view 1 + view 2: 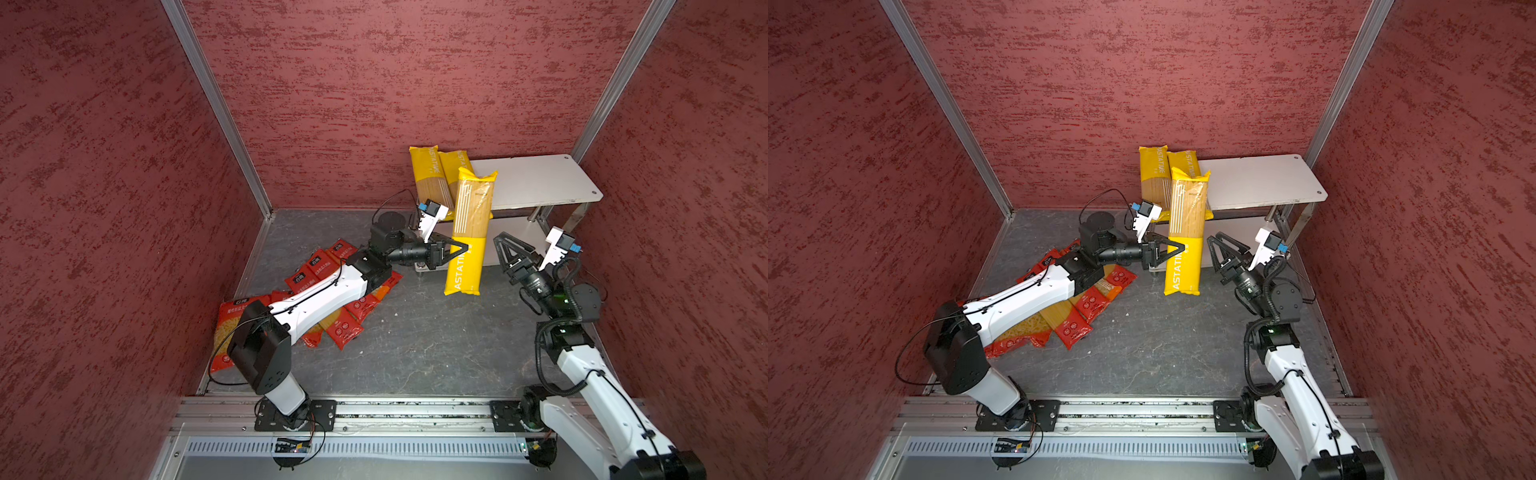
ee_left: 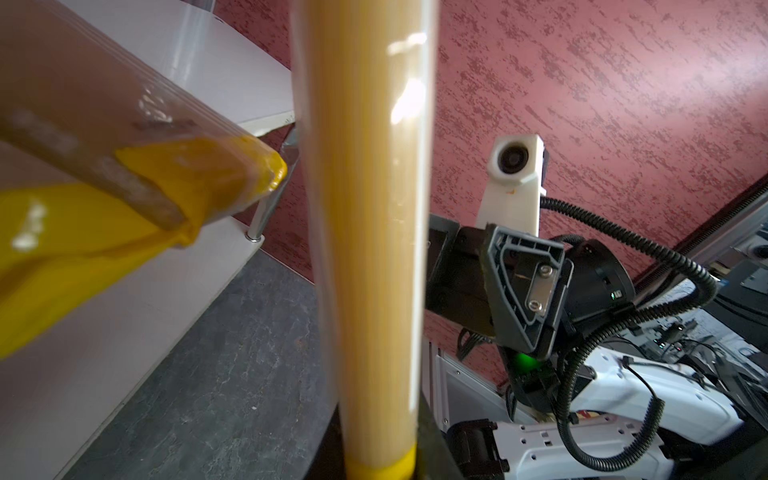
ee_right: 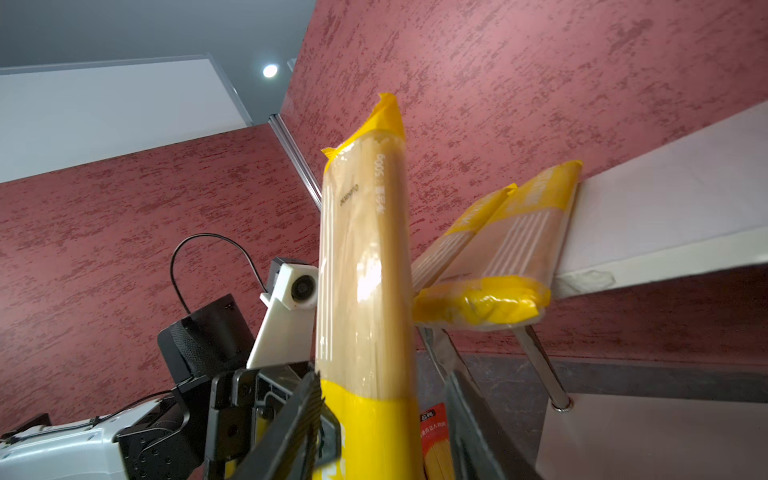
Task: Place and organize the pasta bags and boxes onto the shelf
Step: 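Raise the pack onto the upper shelf beside the other packs with both grippers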
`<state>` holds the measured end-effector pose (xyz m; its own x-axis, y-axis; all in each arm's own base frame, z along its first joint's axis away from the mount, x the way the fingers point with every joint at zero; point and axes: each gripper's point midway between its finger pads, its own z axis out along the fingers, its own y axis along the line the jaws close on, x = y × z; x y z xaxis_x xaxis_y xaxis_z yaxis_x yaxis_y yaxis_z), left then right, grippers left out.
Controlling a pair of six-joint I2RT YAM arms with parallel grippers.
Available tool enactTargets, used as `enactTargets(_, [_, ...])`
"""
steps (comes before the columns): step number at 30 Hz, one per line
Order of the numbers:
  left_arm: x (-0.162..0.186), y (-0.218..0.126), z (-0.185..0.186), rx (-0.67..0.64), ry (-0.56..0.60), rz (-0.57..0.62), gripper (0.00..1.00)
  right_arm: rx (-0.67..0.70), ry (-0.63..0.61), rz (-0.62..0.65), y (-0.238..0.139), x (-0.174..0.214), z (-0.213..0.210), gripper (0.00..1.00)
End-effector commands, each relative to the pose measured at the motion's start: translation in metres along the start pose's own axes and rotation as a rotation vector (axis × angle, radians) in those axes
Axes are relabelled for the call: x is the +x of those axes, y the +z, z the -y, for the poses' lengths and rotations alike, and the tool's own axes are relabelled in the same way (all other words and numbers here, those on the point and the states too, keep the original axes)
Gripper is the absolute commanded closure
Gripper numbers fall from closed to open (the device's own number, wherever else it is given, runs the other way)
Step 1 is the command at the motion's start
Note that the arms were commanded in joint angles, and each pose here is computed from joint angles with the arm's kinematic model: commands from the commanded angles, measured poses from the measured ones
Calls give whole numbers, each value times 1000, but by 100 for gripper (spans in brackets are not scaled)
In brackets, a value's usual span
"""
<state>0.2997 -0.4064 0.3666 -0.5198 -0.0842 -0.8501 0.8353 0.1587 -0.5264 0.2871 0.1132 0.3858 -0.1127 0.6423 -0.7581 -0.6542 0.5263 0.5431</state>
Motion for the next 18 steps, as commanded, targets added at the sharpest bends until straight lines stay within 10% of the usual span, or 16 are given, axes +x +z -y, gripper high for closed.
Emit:
enactTargets(1, [-87, -22, 50, 48, 178, 264, 100, 67, 62, 37, -5, -2, 11, 47])
enactTargets(18, [-166, -18, 57, -10, 102, 580, 100, -4, 307, 93, -18, 17, 9, 33])
